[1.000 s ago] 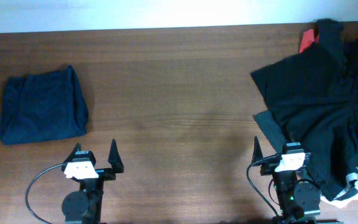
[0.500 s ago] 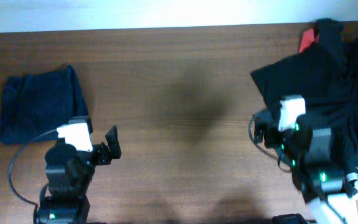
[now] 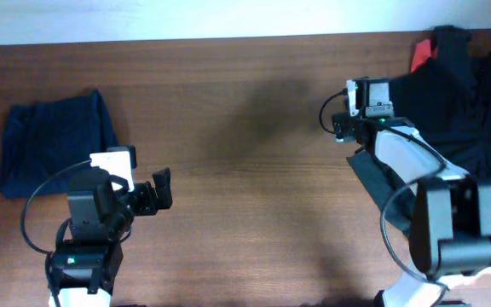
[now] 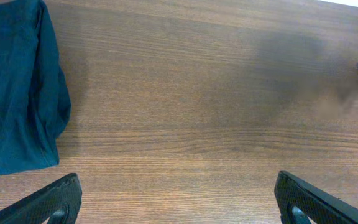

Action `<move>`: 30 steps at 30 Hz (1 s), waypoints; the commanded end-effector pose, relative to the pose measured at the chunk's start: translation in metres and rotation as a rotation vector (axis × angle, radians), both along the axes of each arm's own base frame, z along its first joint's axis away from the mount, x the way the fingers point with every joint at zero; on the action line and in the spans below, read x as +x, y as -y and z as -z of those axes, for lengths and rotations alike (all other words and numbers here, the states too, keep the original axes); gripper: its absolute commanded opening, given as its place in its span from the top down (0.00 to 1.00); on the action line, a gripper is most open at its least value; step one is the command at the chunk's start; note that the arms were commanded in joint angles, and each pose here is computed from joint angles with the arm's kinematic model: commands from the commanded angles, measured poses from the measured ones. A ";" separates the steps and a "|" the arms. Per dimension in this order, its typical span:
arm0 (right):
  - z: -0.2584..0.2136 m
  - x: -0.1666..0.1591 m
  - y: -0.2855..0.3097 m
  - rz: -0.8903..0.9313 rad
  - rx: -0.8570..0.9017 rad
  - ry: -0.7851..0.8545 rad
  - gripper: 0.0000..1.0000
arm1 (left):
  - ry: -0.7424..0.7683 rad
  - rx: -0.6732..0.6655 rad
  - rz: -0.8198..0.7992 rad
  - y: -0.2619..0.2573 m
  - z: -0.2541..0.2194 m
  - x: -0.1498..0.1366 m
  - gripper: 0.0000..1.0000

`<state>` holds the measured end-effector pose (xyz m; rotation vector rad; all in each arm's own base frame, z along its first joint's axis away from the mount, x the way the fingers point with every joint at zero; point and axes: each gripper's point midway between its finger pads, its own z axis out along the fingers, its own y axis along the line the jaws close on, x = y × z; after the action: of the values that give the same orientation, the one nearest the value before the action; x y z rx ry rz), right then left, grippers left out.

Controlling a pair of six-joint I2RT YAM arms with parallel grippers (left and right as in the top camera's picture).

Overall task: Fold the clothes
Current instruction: 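Grasp the black shorts from the pile with the right gripper and drag left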

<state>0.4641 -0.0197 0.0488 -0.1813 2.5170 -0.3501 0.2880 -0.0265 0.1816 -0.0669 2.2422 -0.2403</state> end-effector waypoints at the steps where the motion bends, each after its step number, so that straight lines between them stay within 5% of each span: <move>1: 0.023 0.000 0.022 0.084 -0.073 -0.032 0.16 | 0.021 -0.013 0.011 0.003 -0.009 0.003 0.01; 5: 0.059 -0.012 0.044 0.202 0.004 -0.096 0.27 | 0.021 -0.013 0.011 0.003 -0.009 0.003 0.01; 9: 0.059 -0.013 0.046 0.207 0.007 -0.096 0.96 | 0.021 -0.013 0.011 0.003 -0.009 0.003 0.01; 13: -0.010 0.001 0.045 0.200 0.018 0.000 0.96 | 0.021 -0.013 0.011 0.003 -0.009 0.003 0.01; 15: -0.089 0.008 0.019 0.110 0.095 0.076 0.96 | 0.021 -0.013 0.011 0.003 -0.009 0.003 0.01; 17: -0.165 -0.002 -0.035 -0.037 0.205 0.130 0.96 | 0.021 -0.013 0.011 0.003 -0.009 0.003 0.01; 21: -0.213 0.003 -0.149 -0.269 0.421 0.267 0.96 | 0.021 -0.014 0.011 0.003 -0.009 0.003 0.01; 25: -0.233 0.022 -0.230 -0.404 0.523 0.417 0.90 | 0.022 -0.013 0.011 0.003 -0.009 0.003 0.01; 26: -0.225 0.021 -0.243 -0.426 0.526 0.402 0.59 | 0.021 -0.013 0.011 0.003 -0.009 0.003 0.01; 27: -0.212 0.018 -0.248 -0.426 0.516 0.359 0.16 | 0.022 -0.013 0.011 0.003 -0.009 0.003 0.01; 28: -0.194 0.015 -0.239 -0.385 0.473 0.300 0.01 | 0.022 -0.013 0.011 0.003 -0.009 0.003 0.01; 30: -0.162 0.006 -0.180 -0.191 0.272 0.195 0.01 | 0.022 -0.013 0.011 0.003 -0.009 0.003 0.01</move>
<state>0.4663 0.2146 0.2271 -0.4036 2.2077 0.3146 0.2887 -0.0265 0.1816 -0.0666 2.2418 -0.2408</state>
